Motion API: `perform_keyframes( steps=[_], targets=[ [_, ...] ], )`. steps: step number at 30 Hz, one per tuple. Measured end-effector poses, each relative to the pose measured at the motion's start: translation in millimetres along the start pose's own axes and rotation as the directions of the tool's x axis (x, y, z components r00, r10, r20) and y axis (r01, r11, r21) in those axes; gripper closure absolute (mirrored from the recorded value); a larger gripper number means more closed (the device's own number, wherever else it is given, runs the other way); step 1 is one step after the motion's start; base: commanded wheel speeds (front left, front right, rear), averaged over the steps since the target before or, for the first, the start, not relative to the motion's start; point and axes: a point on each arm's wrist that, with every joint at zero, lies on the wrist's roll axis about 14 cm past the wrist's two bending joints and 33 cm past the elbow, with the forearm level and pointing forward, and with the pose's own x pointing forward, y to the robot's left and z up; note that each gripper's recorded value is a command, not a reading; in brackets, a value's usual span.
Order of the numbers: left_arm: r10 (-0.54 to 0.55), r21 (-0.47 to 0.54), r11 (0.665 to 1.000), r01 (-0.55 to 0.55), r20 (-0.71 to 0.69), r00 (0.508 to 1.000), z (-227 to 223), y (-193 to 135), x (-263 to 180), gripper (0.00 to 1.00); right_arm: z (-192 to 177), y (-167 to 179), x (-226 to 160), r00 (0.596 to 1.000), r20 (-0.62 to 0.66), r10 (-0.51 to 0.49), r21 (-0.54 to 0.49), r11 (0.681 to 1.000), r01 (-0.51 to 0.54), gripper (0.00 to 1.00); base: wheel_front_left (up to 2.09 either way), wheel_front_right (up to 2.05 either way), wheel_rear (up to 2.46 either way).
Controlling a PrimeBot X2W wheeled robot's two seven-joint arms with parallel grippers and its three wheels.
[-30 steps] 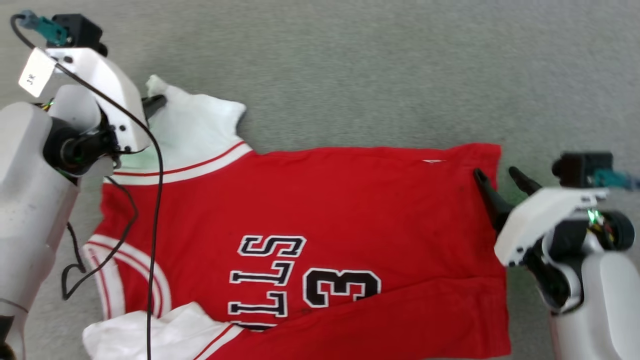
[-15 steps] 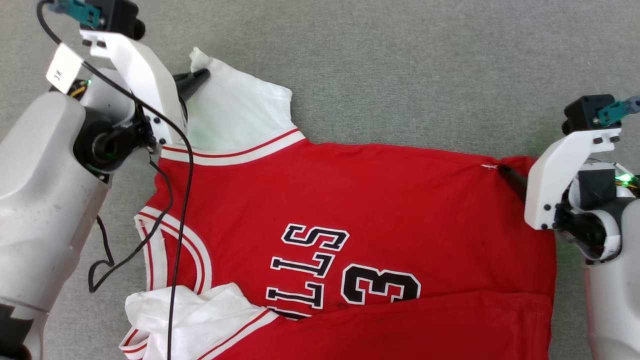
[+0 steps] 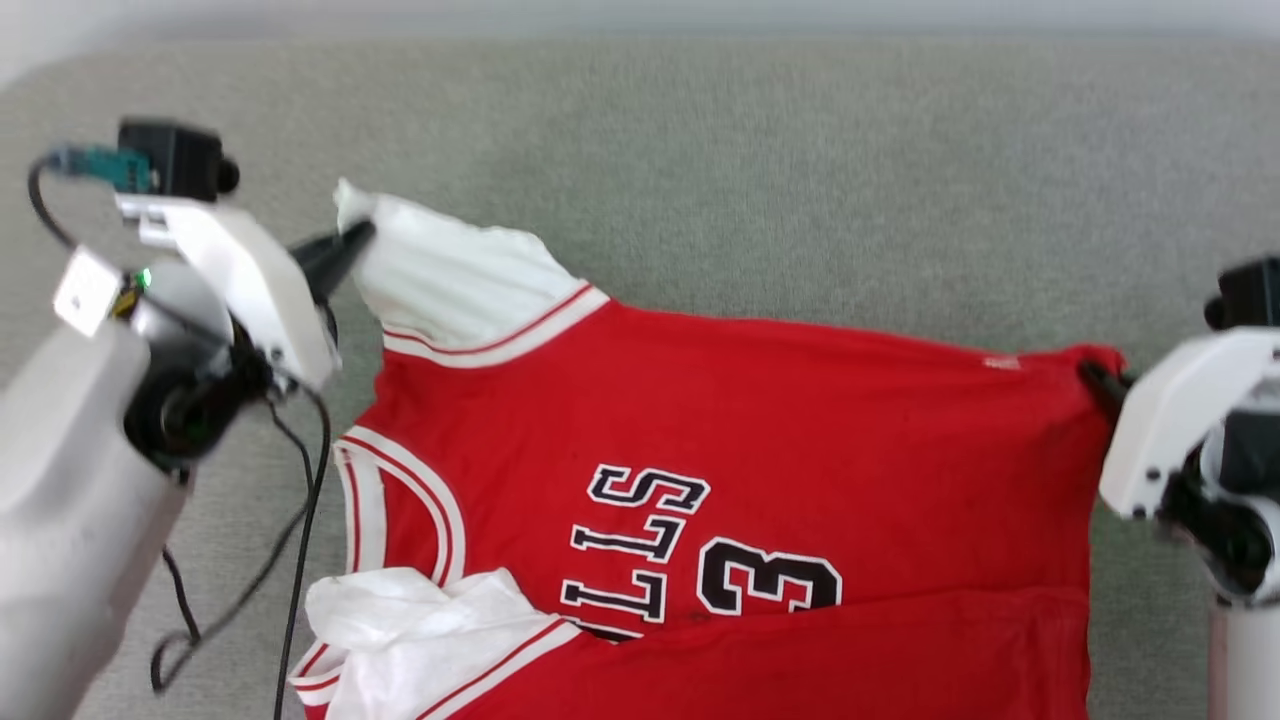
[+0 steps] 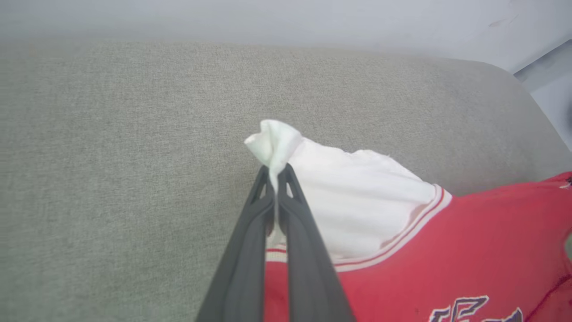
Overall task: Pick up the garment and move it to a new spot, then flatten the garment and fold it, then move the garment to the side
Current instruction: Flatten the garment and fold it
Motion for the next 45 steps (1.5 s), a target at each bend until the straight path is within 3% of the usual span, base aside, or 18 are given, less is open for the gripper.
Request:
perform_keyframes(
  steps=[9,21,22,23,24,25,30,38,45],
  targets=[
    [0.075,-0.073,0.995,-0.074,0.009,0.997,-51.5,-2.6,-70.7,1.00,-41.9,5.9,-41.6,0.999,-0.010,0.034,0.064,0.997,-0.033,1.00,0.00,0.00,0.00],
    [0.124,-0.246,0.956,-0.157,-0.146,0.982,-161.7,-19.5,-128.5,1.00,-105.4,2.1,-58.2,0.997,-0.065,0.049,0.157,0.987,-0.038,1.00,0.00,0.00,0.00],
    [0.117,-0.259,0.953,-0.157,-0.164,0.980,-170.0,-23.0,-129.6,0.95,-112.0,1.9,-58.5,0.996,-0.076,0.050,0.164,0.986,-0.037,1.00,0.00,0.00,0.00],
    [0.110,-0.276,0.949,-0.154,-0.169,0.979,-175.7,-27.0,-129.8,0.62,-118.3,1.7,-59.0,0.995,-0.084,0.051,0.171,0.985,-0.036,0.73,0.00,0.00,0.00],
    [0.107,-0.291,0.944,-0.154,-0.171,0.979,-180.3,-29.8,-129.9,0.05,-124.0,1.3,-59.3,0.995,-0.091,0.050,0.176,0.984,-0.033,0.44,0.00,0.00,0.00],
    [0.107,-0.298,0.942,-0.155,-0.171,0.979,-183.6,-30.9,-130.5,0.00,-129.4,1.2,-60.0,0.994,-0.098,0.049,0.177,0.984,-0.031,0.00,0.00,0.00,0.00],
    [0.140,-0.297,0.941,-0.163,-0.096,0.985,-177.2,-27.8,-130.9,0.00,-126.8,4.0,-61.7,0.999,-0.019,0.051,0.186,0.981,-0.046,0.00,0.00,0.00,0.00],
    [0.202,-0.238,0.959,-0.151,0.204,0.958,-114.3,-22.6,-136.0,0.00,-84.2,3.3,-80.4,0.984,0.174,0.026,0.122,0.991,-0.048,0.00,0.00,0.00,0.00],
    [0.190,-0.124,0.981,-0.152,0.413,0.891,-61.1,-30.2,-144.5,0.00,-74.6,-5.8,-91.7,0.988,0.151,-0.018,0.059,0.998,0.009,0.00,0.00,0.00,0.00]
  ],
)
